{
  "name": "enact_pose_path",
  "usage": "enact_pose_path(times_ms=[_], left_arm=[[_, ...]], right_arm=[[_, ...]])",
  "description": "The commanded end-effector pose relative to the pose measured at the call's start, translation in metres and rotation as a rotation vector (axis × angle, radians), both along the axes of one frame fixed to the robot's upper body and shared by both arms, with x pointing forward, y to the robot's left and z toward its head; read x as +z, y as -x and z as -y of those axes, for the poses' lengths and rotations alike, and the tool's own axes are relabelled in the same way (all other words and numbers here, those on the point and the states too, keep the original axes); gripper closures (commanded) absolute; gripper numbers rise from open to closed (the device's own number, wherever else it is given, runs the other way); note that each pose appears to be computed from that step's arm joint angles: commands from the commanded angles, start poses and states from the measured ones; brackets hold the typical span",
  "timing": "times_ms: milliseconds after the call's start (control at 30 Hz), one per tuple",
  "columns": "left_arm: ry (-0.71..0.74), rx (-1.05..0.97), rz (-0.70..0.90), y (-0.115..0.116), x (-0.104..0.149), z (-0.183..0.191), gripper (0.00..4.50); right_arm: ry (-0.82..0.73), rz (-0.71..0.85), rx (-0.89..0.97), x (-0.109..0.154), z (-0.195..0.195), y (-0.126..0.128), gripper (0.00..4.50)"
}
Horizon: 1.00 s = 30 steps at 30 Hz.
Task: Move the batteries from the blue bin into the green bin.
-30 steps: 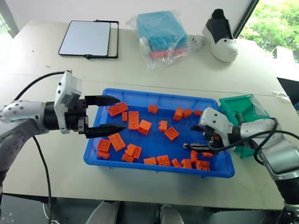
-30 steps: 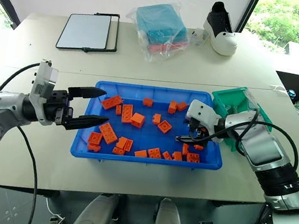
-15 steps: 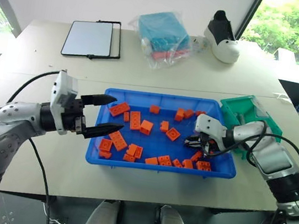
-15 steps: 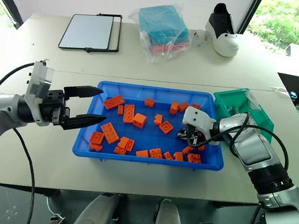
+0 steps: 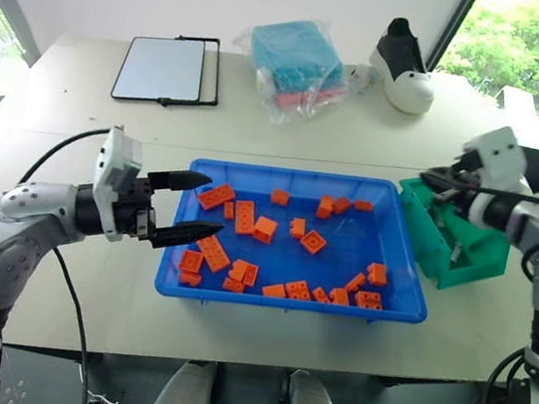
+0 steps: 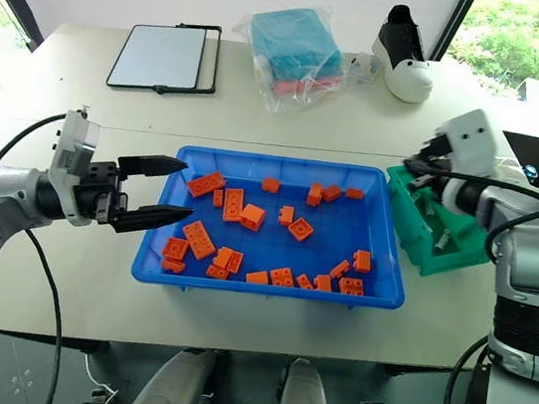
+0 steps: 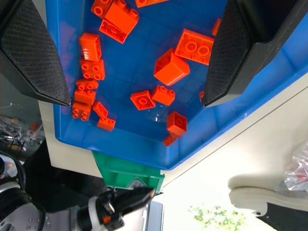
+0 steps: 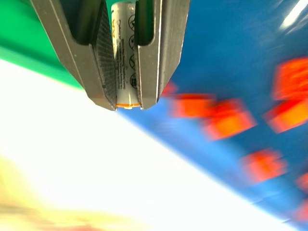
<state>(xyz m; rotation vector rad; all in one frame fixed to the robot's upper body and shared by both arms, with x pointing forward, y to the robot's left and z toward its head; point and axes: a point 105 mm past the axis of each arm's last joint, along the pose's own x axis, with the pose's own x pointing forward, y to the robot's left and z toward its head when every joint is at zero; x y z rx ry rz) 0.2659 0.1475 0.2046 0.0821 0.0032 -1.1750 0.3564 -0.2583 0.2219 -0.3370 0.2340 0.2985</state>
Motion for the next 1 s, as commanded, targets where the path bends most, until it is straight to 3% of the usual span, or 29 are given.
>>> enact_pose_path(times_ms=[33, 233, 333, 467, 700, 833, 1000], left_arm=[[0.004, -0.028, 0.045, -0.001, 0.008, 0.003, 0.0], [-0.001, -0.05, 0.053, -0.007, 0.01, 0.005, 0.0], [-0.009, -0.05, 0.052, -0.006, 0.011, 0.002, 0.0], [-0.009, -0.022, 0.031, -0.004, 0.014, -0.012, 0.0], [-0.057, 0.014, -0.014, 0.002, 0.012, -0.04, 0.0], [-0.077, 0.047, -0.012, 0.0, 0.015, -0.051, 0.0], [-0.085, 0.049, 0.004, 0.0, 0.018, -0.05, 0.0]], right_arm=[[0.017, 0.019, -0.094, 0.007, 0.018, 0.009, 3.96], [0.104, 0.036, -0.074, 0.004, 0.011, 0.015, 1.04], [0.051, 0.078, 0.065, 0.013, -0.003, 0.034, 1.04], [-0.022, 0.037, 0.307, 0.009, -0.013, 0.083, 1.04], [-0.118, -0.116, 0.39, -0.011, 0.012, 0.137, 1.04], [-0.136, -0.134, 0.379, -0.017, 0.017, 0.147, 1.04], [-0.16, -0.109, 0.341, -0.019, 0.016, 0.139, 1.04]])
